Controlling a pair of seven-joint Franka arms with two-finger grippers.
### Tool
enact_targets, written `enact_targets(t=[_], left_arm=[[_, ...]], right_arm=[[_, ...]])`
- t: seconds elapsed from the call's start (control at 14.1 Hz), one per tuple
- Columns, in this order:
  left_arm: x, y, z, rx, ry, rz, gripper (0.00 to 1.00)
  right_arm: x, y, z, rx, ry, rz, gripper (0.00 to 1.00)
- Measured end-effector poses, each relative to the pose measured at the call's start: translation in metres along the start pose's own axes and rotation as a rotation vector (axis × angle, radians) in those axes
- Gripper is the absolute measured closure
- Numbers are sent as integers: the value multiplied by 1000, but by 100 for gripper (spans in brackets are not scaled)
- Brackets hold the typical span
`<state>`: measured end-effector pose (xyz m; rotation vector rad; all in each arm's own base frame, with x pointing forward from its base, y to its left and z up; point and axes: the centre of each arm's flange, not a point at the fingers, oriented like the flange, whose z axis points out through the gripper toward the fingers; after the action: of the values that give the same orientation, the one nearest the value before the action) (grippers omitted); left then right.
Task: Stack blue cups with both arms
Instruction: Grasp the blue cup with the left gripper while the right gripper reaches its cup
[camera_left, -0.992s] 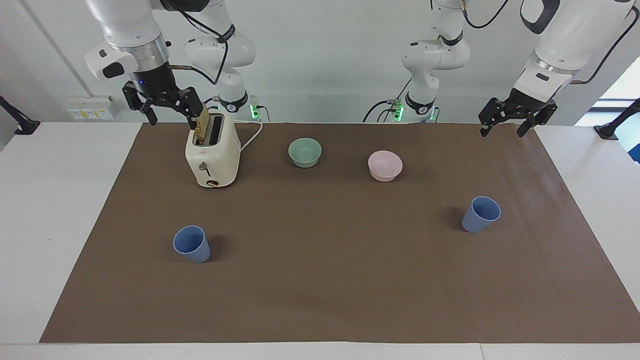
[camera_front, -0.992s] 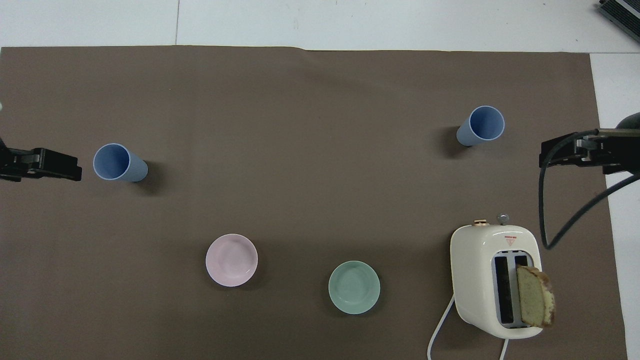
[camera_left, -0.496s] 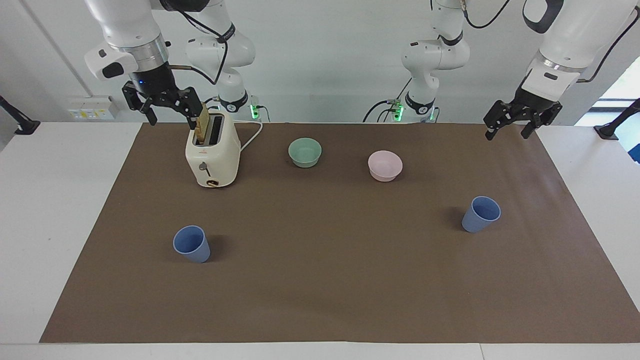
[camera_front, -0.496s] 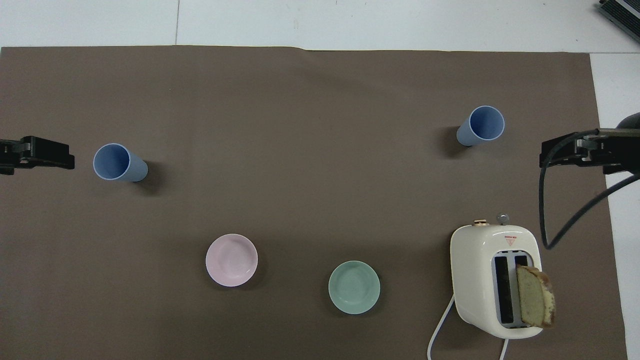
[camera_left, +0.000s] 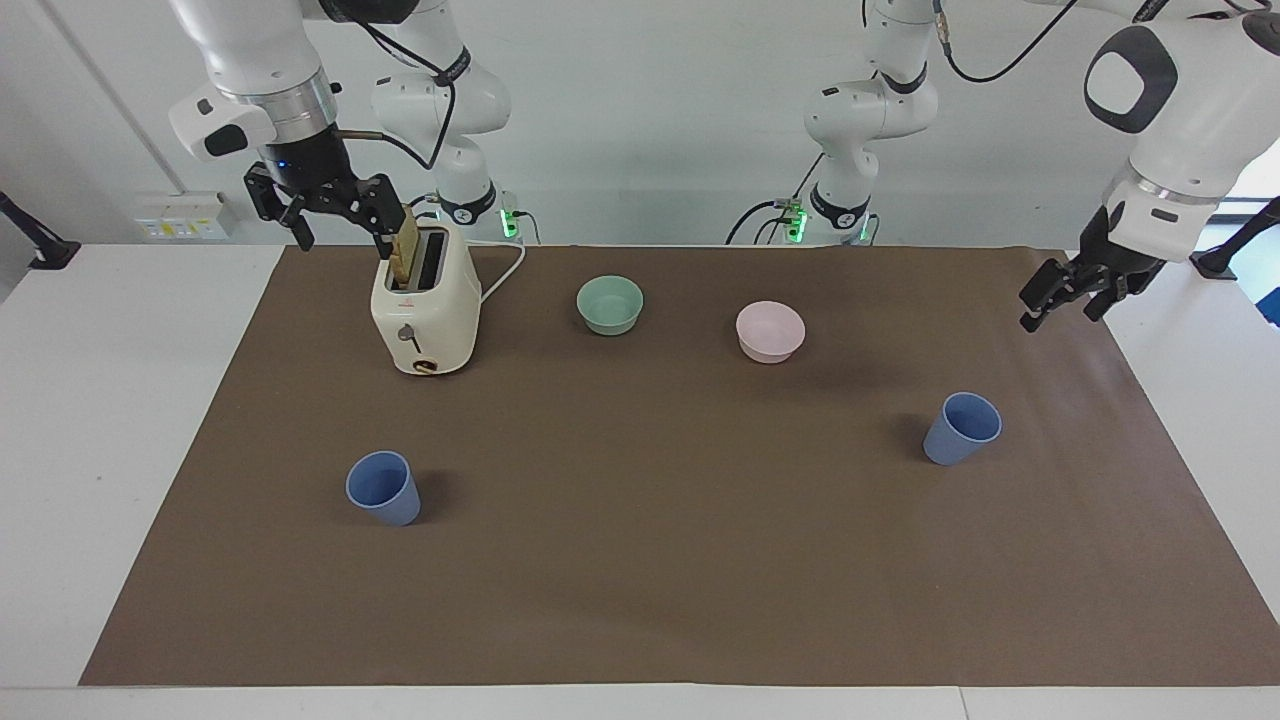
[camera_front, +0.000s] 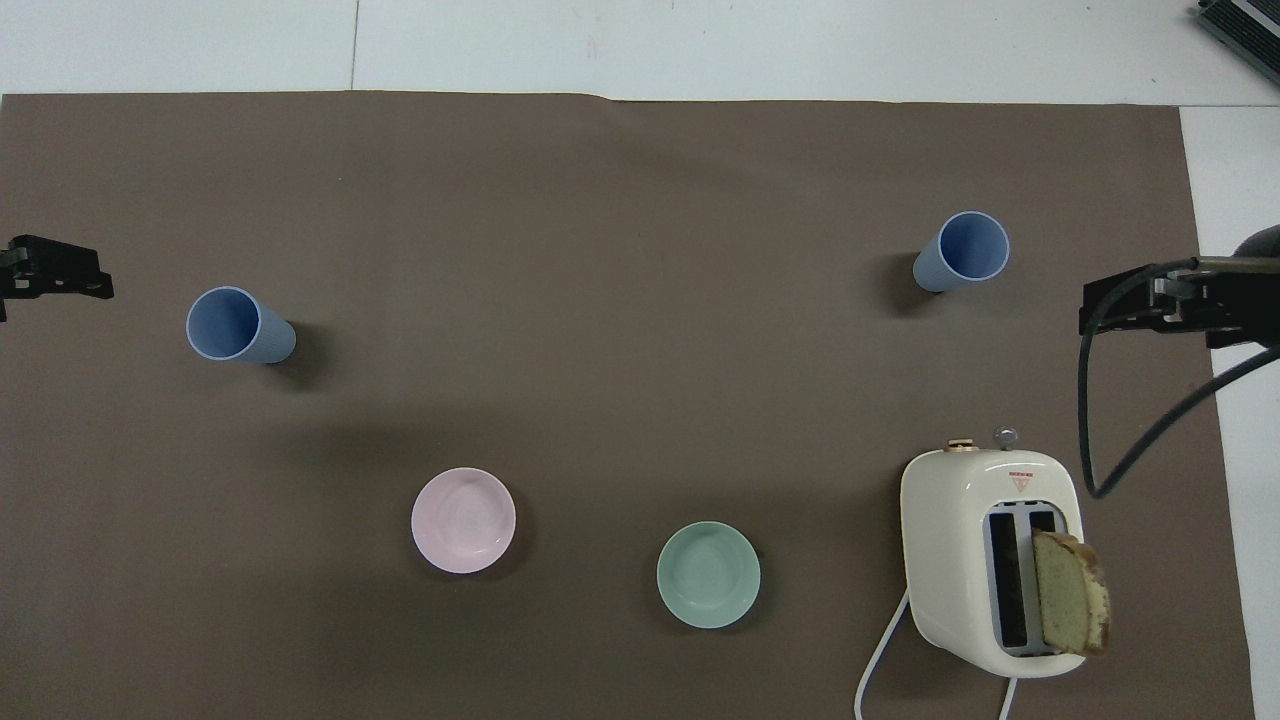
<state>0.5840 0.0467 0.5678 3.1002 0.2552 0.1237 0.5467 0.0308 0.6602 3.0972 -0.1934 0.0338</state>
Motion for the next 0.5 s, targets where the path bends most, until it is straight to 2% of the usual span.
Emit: enact_targets(t=[0.28, 0.5], left_arm=[[13, -9, 53, 0, -18, -24, 0], [10, -14, 95, 3, -49, -49, 0]], right_arm=[[2, 0, -1, 3, 14, 0, 0], [4, 0, 2, 2, 11, 1, 0]])
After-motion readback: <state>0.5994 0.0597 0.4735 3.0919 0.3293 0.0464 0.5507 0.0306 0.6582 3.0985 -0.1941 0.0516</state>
